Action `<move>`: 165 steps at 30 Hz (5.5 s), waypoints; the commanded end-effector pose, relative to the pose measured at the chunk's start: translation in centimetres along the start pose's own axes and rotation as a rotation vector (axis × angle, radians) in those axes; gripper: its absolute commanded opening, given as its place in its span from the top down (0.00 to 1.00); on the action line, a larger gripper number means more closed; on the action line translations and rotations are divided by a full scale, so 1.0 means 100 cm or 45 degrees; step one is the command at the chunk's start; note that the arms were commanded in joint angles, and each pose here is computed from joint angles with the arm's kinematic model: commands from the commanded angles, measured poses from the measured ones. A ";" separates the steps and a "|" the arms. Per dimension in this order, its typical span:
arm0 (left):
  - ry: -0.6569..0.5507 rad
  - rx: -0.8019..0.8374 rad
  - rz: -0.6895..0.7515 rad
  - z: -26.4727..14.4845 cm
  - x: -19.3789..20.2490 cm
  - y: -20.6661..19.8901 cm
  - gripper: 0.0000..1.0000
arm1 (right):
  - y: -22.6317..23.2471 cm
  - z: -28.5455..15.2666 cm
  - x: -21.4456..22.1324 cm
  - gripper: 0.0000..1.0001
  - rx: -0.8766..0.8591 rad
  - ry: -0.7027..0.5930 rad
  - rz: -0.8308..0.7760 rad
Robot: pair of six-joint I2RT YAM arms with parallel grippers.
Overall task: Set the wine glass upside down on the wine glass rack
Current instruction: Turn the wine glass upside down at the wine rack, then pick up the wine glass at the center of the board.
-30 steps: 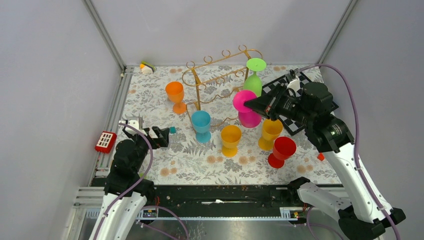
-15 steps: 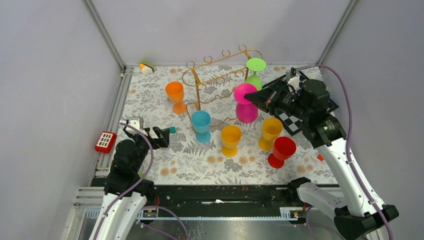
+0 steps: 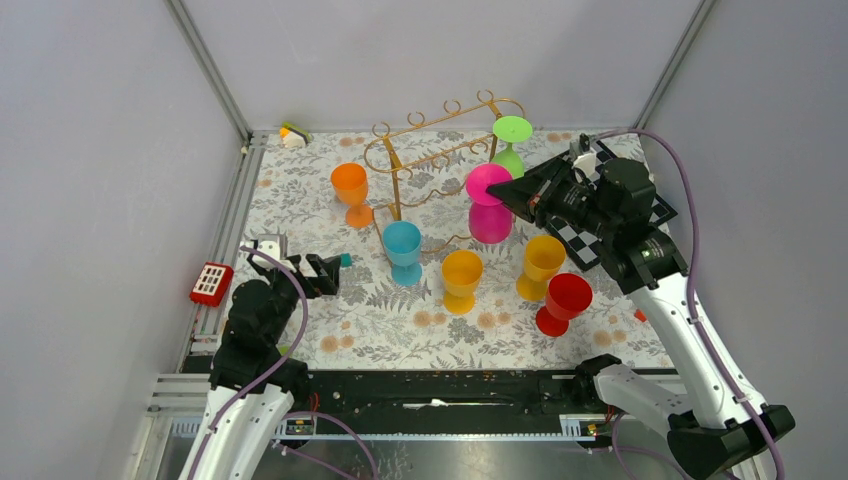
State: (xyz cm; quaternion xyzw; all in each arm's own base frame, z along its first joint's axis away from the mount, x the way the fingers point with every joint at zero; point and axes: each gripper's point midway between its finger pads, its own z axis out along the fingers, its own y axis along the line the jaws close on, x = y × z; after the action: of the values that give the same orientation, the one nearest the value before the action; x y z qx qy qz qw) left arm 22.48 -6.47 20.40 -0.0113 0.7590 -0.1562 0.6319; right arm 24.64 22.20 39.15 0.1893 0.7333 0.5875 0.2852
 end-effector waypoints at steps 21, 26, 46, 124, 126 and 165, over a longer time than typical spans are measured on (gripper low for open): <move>-0.039 0.095 0.003 0.004 -0.010 -0.014 0.01 | 0.016 0.018 -0.021 1.00 -0.092 -0.041 -0.034; -0.025 0.105 0.004 0.005 -0.009 -0.016 0.01 | 0.020 0.018 -0.028 1.00 -0.097 -0.072 -0.059; -0.019 0.093 0.008 0.005 -0.008 -0.014 0.01 | 0.020 0.042 -0.054 1.00 -0.112 -0.139 0.003; -0.035 0.107 0.012 0.004 -0.010 -0.016 0.01 | -0.040 0.085 -0.089 0.64 0.037 -0.287 0.169; -0.037 0.107 0.013 0.004 -0.011 -0.016 0.01 | -0.039 0.085 -0.088 0.61 0.038 -0.271 0.178; -0.034 0.111 0.009 0.003 -0.009 -0.016 0.01 | -0.067 -0.071 -0.014 0.01 0.363 -0.285 -0.391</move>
State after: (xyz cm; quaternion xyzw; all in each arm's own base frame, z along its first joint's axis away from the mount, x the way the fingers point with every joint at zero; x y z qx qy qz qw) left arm 22.42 -7.52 20.05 0.0078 0.7649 -0.1763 0.6196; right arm 23.44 17.11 34.58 0.2335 0.7450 0.5005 0.3741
